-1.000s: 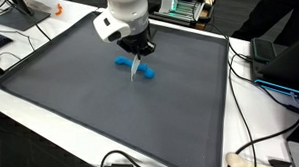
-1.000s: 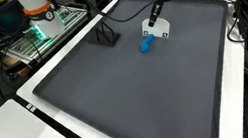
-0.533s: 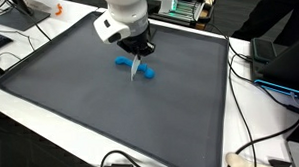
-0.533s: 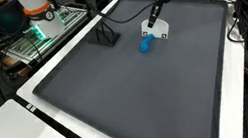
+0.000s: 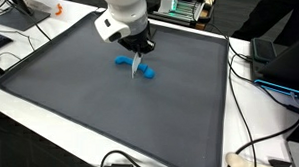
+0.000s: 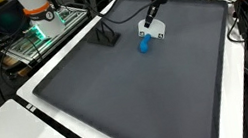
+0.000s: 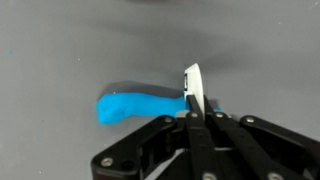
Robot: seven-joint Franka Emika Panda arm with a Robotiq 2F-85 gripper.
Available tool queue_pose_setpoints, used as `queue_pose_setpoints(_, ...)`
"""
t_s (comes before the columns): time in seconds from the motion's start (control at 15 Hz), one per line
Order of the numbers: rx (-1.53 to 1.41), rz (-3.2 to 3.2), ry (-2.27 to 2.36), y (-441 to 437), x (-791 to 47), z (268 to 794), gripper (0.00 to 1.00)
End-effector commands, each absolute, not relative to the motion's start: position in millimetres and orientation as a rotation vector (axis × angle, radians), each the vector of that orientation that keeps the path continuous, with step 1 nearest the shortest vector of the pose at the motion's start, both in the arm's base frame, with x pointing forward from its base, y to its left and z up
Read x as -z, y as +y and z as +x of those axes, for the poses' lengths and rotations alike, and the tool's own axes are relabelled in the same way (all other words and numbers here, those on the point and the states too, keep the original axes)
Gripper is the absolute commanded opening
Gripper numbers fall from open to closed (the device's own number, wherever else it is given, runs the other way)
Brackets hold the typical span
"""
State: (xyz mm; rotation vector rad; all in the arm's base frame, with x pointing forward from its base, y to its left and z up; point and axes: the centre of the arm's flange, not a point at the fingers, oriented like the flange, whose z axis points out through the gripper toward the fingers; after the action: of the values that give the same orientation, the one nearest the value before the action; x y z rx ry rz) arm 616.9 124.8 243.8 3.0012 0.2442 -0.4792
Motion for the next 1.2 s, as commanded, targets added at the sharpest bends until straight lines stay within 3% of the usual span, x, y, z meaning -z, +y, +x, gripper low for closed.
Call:
queue_pose_setpoints(0.0, 0.608, 2.989, 0.245, 115, -234, 593, 0.01)
queue_pose_setpoints(1.13, 0.566, 2.994, 0.247, 114, -280, 591, 0.01)
